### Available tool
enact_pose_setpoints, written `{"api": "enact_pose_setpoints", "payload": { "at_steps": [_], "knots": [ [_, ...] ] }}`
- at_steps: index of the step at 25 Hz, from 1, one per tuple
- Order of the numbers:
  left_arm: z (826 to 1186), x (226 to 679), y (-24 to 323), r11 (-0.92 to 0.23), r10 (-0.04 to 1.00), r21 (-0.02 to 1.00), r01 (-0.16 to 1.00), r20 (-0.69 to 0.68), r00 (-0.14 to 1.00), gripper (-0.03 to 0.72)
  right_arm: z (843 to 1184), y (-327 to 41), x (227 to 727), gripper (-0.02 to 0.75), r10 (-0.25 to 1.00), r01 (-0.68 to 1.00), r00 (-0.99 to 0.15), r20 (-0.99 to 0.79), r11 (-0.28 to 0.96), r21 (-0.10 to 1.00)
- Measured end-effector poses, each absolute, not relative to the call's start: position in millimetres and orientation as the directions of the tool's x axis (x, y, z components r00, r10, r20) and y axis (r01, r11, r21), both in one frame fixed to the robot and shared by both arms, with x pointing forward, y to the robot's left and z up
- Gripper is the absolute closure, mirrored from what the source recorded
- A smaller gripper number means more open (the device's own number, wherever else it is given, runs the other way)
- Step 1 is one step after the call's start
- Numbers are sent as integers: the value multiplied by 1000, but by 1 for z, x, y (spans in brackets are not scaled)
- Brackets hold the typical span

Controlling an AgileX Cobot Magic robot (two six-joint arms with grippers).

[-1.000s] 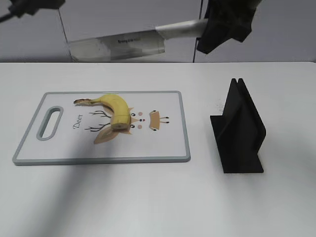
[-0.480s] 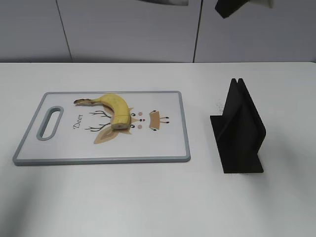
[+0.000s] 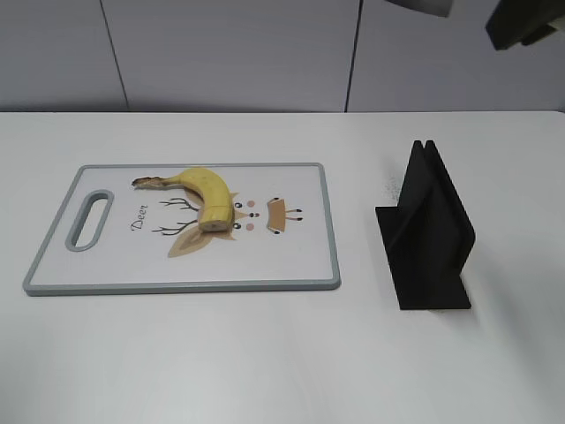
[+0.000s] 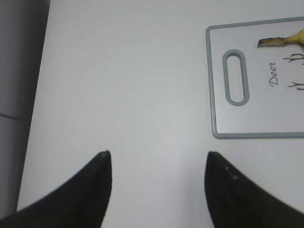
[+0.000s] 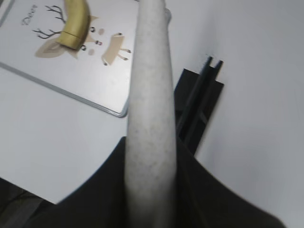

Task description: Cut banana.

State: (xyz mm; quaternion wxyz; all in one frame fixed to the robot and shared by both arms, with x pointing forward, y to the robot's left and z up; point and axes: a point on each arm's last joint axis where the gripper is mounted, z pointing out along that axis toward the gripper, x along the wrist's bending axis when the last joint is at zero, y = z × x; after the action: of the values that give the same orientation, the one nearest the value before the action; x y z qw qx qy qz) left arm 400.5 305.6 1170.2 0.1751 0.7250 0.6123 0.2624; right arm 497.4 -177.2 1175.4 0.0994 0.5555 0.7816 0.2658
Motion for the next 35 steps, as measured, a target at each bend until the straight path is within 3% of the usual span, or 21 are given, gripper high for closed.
{"api": "enact_pose_setpoints", "payload": {
  "at_steps": [6, 22, 26, 35],
  "knots": [
    [1148, 349, 306, -173, 983, 620, 766, 161, 92, 96, 1159, -195, 475, 560, 964, 826, -218, 150, 101, 555],
    [1071, 231, 306, -156, 987, 803, 576, 149, 59, 96, 1102, -203, 462, 560, 979, 872, -113, 172, 15, 490],
    [1062, 217, 307, -154, 987, 834, 529, 150, 51, 96, 1088, -204, 460, 560, 981, 885, -100, 168, 10, 466],
    [1048, 224, 306, -152, 988, 823, 547, 144, 59, 96, 1083, -204, 460, 560, 980, 883, -98, 171, 7, 469]
  ]
}}
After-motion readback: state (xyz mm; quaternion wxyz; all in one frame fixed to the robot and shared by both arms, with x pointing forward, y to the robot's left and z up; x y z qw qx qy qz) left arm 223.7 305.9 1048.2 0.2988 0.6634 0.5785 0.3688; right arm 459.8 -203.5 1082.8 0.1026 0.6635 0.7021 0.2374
